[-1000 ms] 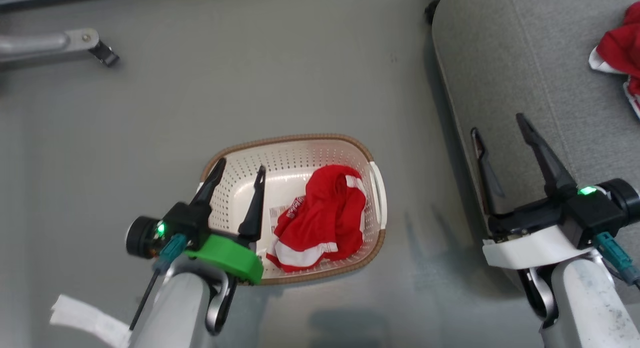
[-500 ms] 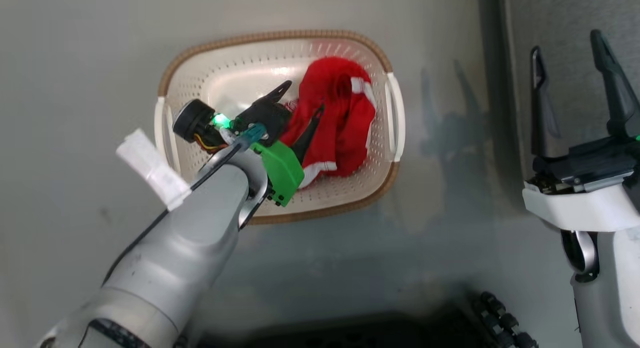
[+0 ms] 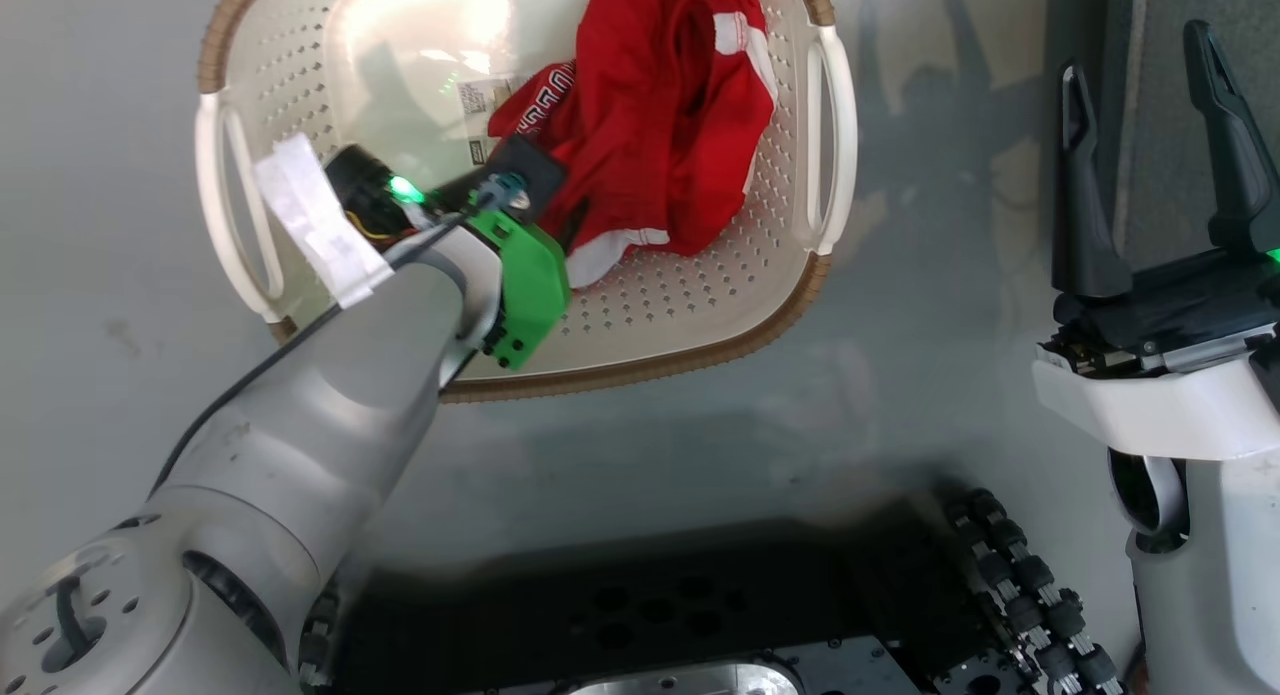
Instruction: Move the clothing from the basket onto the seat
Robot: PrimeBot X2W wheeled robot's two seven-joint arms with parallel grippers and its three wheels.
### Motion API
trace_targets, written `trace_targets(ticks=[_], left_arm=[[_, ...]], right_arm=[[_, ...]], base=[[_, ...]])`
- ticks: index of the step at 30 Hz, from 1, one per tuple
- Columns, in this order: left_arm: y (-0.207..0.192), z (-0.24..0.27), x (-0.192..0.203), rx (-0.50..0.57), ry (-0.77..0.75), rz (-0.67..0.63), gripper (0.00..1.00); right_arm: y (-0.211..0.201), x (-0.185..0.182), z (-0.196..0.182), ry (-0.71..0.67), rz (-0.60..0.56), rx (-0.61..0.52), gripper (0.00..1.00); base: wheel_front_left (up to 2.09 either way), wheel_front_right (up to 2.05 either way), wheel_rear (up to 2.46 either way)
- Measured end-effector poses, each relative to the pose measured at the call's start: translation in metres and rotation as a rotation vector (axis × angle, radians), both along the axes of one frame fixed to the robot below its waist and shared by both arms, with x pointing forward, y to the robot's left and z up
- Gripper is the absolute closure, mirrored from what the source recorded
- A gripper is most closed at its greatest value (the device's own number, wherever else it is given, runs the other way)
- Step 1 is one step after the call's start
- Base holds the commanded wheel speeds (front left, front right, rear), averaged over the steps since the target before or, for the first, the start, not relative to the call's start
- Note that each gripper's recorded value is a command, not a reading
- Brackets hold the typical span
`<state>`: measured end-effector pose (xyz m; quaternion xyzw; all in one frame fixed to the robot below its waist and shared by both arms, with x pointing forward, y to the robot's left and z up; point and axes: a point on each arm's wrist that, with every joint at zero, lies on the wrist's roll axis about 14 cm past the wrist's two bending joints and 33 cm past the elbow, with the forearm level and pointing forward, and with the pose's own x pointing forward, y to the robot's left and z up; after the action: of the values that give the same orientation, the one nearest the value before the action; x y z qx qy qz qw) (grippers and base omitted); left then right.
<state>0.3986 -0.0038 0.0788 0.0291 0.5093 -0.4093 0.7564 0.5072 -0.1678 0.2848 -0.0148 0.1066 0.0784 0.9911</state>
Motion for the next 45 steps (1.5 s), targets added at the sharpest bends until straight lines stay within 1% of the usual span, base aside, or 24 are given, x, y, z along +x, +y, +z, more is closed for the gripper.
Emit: trace_targets(ticks=[3,6,7,8,14,18,19,22,26,31,36,45], left_arm=[[0.005,-0.013,-0.004,0.032,0.038,0.008,0.0],[0.005,-0.02,-0.009,0.051,0.056,-0.01,0.0],[0.005,-0.021,-0.008,0.05,0.047,-0.017,0.03],[0.005,-0.022,-0.006,0.049,0.039,-0.02,1.0],[0.002,-0.018,0.005,0.021,0.003,0.016,1.0],[0.003,-0.012,0.014,0.004,-0.021,0.055,1.0],[0.003,-0.01,0.017,-0.004,-0.022,0.08,1.0],[-0.002,0.002,0.023,-0.035,-0.052,0.102,1.0],[-0.006,0.023,0.024,-0.069,-0.072,0.143,1.0],[-0.02,0.078,0.043,-0.159,-0.165,0.223,1.0],[-0.008,0.123,0.049,-0.184,-0.275,0.288,1.0],[0.005,0.229,0.052,-0.258,-0.528,0.376,1.0]], right_arm=[[-0.003,-0.005,-0.006,0.023,-0.007,-0.006,0.0],[-0.007,-0.01,-0.009,0.038,-0.013,-0.016,0.0],[-0.008,-0.01,-0.009,0.04,-0.015,-0.018,0.0],[-0.008,-0.011,-0.009,0.041,-0.017,-0.018,0.0],[-0.01,-0.01,-0.008,0.039,-0.03,-0.013,0.0],[-0.004,-0.001,-0.002,0.01,-0.018,0.002,0.0],[-0.004,0.001,0.0,0.001,-0.017,0.004,0.0],[-0.002,0.004,0.004,-0.007,-0.015,0.009,0.0],[0.004,0.005,0.018,-0.024,-0.004,0.025,0.0],[0.012,-0.001,0.045,-0.045,0.003,0.053,0.0],[0.018,-0.016,0.069,-0.048,0.006,0.079,0.0],[0.032,-0.068,0.109,-0.031,0.022,0.122,0.0]], base=[[0.0,0.0,0.0],[0.0,0.0,0.0],[0.0,0.0,0.0],[0.0,0.0,0.0],[0.0,0.0,0.0],[0.0,0.0,0.0],[0.0,0.0,0.0],[0.0,0.0,0.0],[0.0,0.0,0.0],[0.0,0.0,0.0],[0.0,0.0,0.0],[0.0,0.0,0.0]])
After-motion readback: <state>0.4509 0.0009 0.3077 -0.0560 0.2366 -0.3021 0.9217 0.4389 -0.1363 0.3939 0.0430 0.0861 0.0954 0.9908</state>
